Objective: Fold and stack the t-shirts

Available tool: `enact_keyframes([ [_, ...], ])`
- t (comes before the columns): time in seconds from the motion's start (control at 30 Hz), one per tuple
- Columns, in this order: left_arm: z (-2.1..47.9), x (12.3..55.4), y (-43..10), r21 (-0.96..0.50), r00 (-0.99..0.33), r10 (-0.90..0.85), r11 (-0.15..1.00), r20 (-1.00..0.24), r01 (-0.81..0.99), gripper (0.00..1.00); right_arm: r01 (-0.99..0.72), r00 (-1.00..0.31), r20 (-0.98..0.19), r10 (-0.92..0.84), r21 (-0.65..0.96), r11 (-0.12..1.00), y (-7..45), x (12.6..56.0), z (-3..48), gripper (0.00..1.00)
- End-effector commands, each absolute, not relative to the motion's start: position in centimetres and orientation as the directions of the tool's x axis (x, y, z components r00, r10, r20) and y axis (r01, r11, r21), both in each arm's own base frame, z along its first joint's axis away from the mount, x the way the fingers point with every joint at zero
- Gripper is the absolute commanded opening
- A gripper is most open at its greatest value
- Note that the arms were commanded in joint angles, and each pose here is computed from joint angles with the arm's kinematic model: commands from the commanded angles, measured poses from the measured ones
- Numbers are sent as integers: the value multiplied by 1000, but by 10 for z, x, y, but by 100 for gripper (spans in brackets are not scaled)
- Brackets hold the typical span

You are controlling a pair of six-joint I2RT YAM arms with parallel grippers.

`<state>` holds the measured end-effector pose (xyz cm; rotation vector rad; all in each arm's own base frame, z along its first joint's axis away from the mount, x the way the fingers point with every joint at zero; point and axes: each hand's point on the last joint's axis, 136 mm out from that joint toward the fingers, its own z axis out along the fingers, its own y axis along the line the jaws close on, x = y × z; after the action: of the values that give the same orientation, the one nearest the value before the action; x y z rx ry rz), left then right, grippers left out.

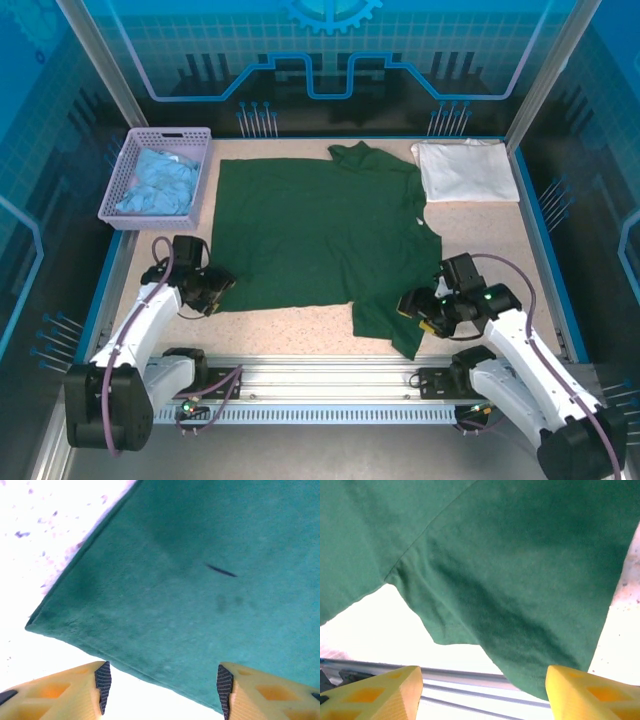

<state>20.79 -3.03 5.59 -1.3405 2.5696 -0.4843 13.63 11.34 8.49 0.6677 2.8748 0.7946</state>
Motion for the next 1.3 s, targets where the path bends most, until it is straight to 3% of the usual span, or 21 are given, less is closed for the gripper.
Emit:
enact_keyframes([
  [0.0, 52, 205, -25, -380, -493, -870, 461, -16, -802, 57, 425, -900, 114, 421, 446, 787, 113, 113, 74, 65],
  [0.23, 57, 186, -3, -307, -427, -898, 437, -103, -845, 54, 432, -902, 186, 390, 369, 823, 116, 101, 67, 65],
  [0.4, 51, 174, 4, -269, -422, -897, 443, -133, -855, 52, 433, -901, 154, 405, 356, 828, 112, 106, 73, 65],
  [0.73, 35, 167, 0, -242, -418, -905, 426, -84, -872, 46, 425, -900, 78, 428, 374, 824, 115, 129, 82, 65],
  [0.97, 24, 176, 2, -235, -398, -913, 407, -86, -883, 39, 435, -896, 90, 434, 370, 821, 116, 126, 81, 63],
  [1.27, 14, 183, 4, -215, -391, -917, 400, -82, -891, 33, 550, -834, 223, 505, 262, 793, 110, 87, 57, 57],
])
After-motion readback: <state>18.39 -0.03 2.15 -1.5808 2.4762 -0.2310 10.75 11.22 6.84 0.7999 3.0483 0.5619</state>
